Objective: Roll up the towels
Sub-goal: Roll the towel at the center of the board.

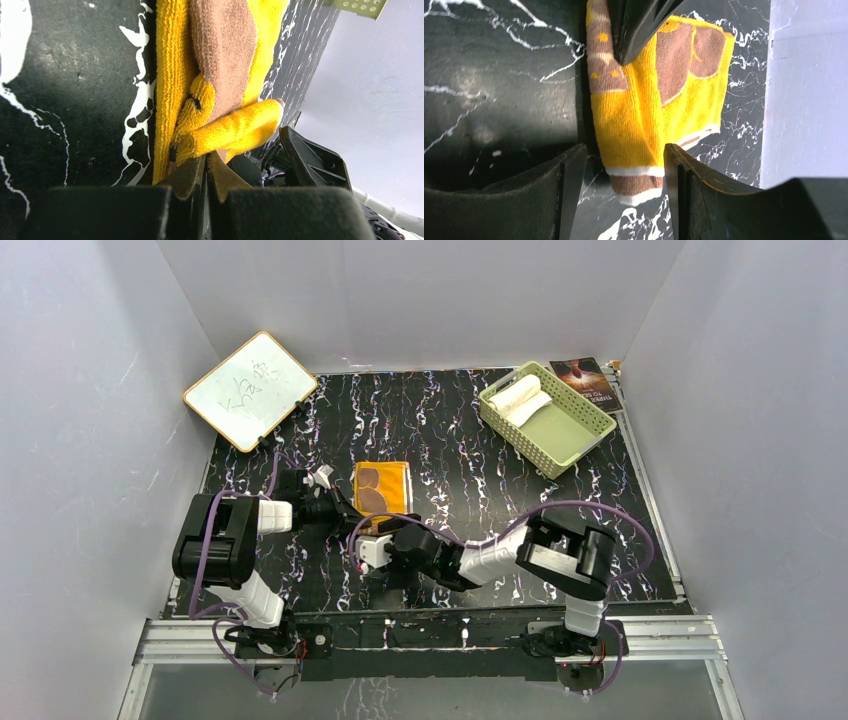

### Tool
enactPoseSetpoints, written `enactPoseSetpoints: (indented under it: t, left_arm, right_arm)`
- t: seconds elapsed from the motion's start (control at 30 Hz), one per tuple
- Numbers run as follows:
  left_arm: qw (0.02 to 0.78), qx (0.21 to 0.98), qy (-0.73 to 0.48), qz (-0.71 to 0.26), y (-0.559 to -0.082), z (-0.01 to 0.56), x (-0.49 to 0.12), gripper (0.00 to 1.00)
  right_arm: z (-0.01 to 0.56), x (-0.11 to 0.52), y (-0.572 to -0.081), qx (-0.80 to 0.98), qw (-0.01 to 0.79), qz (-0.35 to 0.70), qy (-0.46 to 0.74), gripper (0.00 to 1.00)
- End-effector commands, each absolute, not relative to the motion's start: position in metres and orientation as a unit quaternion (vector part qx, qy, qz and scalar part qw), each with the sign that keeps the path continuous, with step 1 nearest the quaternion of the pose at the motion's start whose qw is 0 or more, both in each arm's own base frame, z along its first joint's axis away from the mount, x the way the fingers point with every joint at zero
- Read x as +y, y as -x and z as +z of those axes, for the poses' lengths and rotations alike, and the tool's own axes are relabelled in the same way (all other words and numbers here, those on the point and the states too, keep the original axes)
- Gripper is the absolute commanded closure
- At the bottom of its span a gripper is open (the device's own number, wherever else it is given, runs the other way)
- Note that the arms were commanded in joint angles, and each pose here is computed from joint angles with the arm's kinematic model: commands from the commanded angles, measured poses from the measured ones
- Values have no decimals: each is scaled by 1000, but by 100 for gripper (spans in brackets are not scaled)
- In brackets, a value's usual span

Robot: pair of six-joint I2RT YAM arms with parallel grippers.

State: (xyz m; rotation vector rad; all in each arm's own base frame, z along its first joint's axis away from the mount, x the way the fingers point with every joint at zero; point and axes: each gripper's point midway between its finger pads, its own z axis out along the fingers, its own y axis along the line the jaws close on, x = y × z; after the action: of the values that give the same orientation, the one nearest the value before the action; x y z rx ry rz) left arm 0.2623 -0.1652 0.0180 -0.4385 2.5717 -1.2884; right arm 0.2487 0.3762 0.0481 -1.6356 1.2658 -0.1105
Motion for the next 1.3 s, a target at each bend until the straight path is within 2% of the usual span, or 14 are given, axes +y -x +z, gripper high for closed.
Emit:
enactPoseSetpoints:
  t: [0.0, 0.3, 0.47, 0.8, 1.0, 1.1, 1.2, 1.27]
  left_arm:
    - [106, 897, 173, -392, -253, -9, -153, 100]
    - [103, 894, 174, -399, -253, -9, -155, 100]
    - [100, 894, 173, -402, -253, -9, -156, 100]
    - [104, 894, 163, -404, -255, 0, -157, 100]
    - [111, 886, 152, -423, -265, 18, -160, 100]
    - [140, 875, 140, -443, -283, 47, -158, 100]
    - [195, 867, 129, -441, -305, 88, -137, 83]
    - [239, 865, 126, -422, -318, 114, -117, 76]
  right_arm:
    - [68, 400, -261, 502, 558, -50, 659, 44]
    - [53, 412, -261, 496, 540, -45, 679, 51]
    - [44, 414, -259, 502, 527, -38, 685, 72]
    - [32, 415, -262, 559, 497, -8, 664, 99]
    - [32, 422, -247, 613, 446, 75, 647, 100]
    - [40, 430, -239, 640, 423, 117, 631, 100]
    - [49, 436, -236, 679, 397, 142, 601, 100]
    - [55, 438, -232, 703, 367, 171, 584, 100]
